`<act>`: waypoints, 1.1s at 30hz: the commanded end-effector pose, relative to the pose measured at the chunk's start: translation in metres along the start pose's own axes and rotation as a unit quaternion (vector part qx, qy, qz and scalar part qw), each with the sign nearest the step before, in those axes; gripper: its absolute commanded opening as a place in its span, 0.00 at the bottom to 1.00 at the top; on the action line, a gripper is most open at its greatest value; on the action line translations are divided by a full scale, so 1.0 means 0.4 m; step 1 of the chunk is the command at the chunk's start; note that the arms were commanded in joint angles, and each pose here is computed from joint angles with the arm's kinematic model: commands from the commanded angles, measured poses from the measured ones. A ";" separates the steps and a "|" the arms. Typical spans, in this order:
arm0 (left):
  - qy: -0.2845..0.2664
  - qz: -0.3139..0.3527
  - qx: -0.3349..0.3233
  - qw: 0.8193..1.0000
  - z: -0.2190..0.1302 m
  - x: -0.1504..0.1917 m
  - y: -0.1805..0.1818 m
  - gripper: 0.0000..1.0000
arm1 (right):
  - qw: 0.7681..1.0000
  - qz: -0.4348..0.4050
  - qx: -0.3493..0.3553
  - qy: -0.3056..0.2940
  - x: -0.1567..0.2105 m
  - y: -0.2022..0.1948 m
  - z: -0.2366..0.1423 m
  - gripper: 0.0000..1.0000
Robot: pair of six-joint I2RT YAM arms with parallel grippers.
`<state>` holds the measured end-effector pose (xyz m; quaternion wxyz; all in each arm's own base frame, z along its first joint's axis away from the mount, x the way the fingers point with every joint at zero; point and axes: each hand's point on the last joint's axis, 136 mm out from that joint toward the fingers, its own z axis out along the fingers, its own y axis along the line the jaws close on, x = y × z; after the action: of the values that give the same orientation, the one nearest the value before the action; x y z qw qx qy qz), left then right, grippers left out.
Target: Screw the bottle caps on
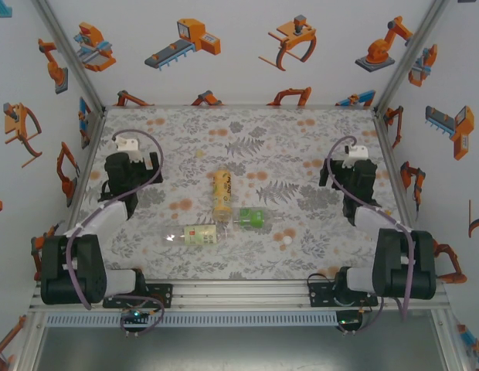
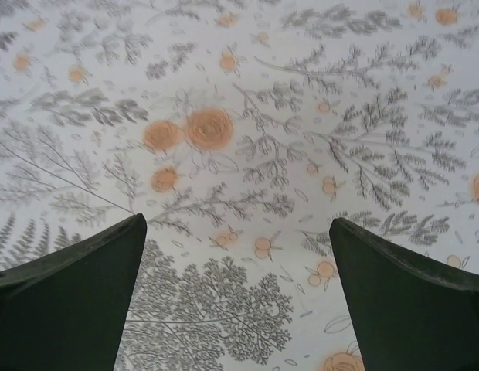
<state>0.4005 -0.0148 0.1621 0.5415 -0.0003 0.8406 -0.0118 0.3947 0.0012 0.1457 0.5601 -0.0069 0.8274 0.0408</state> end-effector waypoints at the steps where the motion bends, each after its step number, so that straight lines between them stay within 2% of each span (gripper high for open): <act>1: 0.073 -0.025 -0.021 0.997 -0.039 0.034 0.012 0.97 | 0.997 0.027 -0.022 0.065 0.019 0.046 -0.023 0.87; 5: 0.084 -0.047 -0.008 0.995 -0.084 -0.001 -0.002 0.97 | 0.988 0.077 -0.057 0.117 0.020 0.107 -0.059 0.81; 10: 0.118 -0.078 0.025 0.990 -0.130 -0.033 -0.034 0.97 | 0.971 0.156 -0.059 0.174 0.019 0.171 -0.114 0.75; 14: 0.178 -0.076 0.063 0.979 -0.150 -0.028 -0.075 0.97 | 0.945 0.244 -0.046 0.211 0.038 0.232 -0.151 0.68; 18: 0.176 -0.073 0.098 0.977 -0.153 -0.018 -0.111 0.97 | 0.914 0.325 -0.035 0.240 0.068 0.306 -0.167 0.67; 22: 0.181 -0.071 0.103 0.975 -0.163 -0.015 -0.120 0.97 | 0.889 0.384 -0.024 0.247 0.080 0.370 -0.184 0.69; 26: 0.182 -0.057 0.082 0.978 -0.172 -0.012 -0.102 0.97 | 0.854 0.453 0.008 0.256 0.103 0.417 -0.195 0.71; 30: 0.176 -0.053 0.073 0.980 -0.176 -0.020 -0.093 0.97 | 0.807 0.516 0.115 0.263 0.154 0.418 -0.239 0.73; 33: 0.172 -0.053 0.076 0.981 -0.182 -0.028 -0.095 0.97 | 0.776 0.539 0.167 0.283 0.181 0.441 -0.263 0.79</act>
<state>0.3423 -0.0521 0.1929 0.3776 -0.0081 0.9195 -0.1088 0.2723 0.1842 0.1323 0.2005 0.4076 0.8574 0.2420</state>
